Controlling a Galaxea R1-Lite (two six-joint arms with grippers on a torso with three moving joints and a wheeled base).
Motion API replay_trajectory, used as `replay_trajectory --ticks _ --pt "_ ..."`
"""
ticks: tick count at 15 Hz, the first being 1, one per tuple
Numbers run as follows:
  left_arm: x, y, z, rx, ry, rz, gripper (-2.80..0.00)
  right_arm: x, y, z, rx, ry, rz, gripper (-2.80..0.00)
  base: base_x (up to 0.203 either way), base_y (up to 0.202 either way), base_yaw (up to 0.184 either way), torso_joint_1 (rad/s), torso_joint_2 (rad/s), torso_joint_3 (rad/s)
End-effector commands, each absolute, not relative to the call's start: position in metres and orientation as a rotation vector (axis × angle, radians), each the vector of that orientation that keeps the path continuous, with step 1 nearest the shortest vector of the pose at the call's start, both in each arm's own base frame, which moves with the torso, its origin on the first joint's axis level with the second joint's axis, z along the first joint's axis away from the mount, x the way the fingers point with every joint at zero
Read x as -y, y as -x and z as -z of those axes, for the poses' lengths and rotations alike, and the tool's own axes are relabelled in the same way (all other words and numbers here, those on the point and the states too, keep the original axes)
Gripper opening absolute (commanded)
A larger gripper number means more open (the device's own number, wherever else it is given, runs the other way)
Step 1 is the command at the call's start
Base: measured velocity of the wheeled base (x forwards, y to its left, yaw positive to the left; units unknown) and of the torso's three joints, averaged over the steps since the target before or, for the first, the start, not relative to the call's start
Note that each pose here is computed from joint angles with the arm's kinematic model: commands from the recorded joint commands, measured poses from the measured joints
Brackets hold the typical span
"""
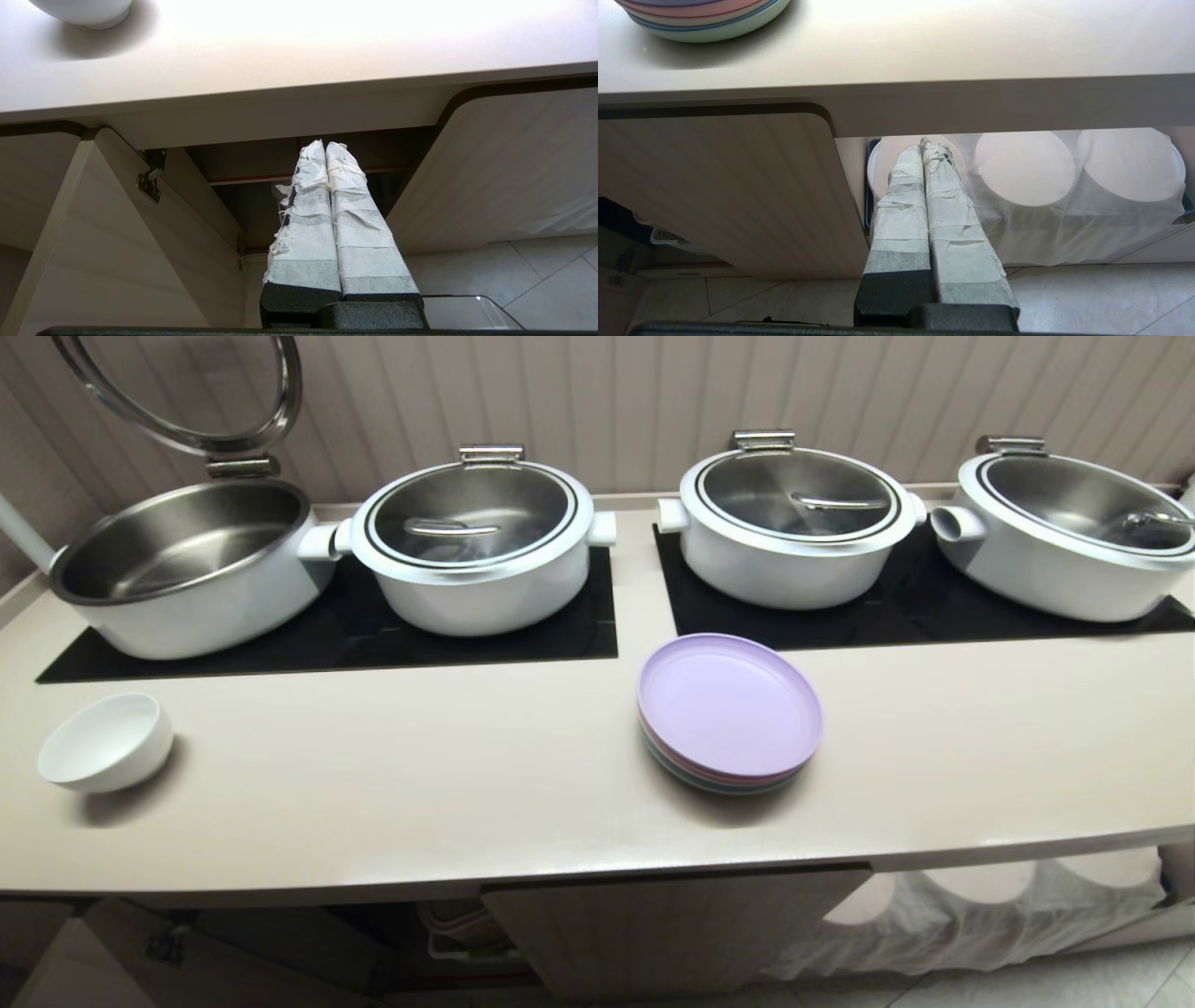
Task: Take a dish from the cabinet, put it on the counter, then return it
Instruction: Pick up the bowl from the table
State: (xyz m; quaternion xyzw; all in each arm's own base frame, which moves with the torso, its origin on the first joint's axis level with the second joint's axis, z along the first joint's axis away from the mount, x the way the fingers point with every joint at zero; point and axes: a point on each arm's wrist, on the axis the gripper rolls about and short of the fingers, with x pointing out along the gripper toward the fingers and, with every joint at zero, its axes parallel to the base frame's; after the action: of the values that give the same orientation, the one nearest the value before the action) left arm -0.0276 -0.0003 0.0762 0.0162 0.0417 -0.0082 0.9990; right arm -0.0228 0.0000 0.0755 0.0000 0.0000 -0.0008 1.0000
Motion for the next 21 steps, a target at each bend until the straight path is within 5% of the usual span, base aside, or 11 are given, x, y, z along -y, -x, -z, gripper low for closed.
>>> replay_trajectory --ticks 1,12,17,21 --pt "0.0 0.028 -0.076 -0.083 -0.029 0.017 -2.8 0.0 0.023 -0.075 0.0 0.0 0.002 -2.8 0.0 0.0 0.0 0.0 0.0 0.0" --pt "0.0 0.028 -0.08 -0.056 -0.039 0.007 -2.8 0.0 0.023 -0.075 0.0 0.0 0.001 -2.8 0.0 0.0 0.0 0.0 0.0 0.0" --pt "0.002 0.041 -0.12 0.068 -0.038 0.095 -2.8 0.0 0.023 -0.075 0.0 0.0 0.0 -2.8 0.0 0.0 0.0 0.0 0.0 0.0" --pt "0.0 0.021 -0.164 -0.063 -0.033 0.008 -2.8 0.0 0.023 -0.075 0.0 0.0 0.002 -2.8 0.0 0.0 0.0 0.0 0.0 0.0"
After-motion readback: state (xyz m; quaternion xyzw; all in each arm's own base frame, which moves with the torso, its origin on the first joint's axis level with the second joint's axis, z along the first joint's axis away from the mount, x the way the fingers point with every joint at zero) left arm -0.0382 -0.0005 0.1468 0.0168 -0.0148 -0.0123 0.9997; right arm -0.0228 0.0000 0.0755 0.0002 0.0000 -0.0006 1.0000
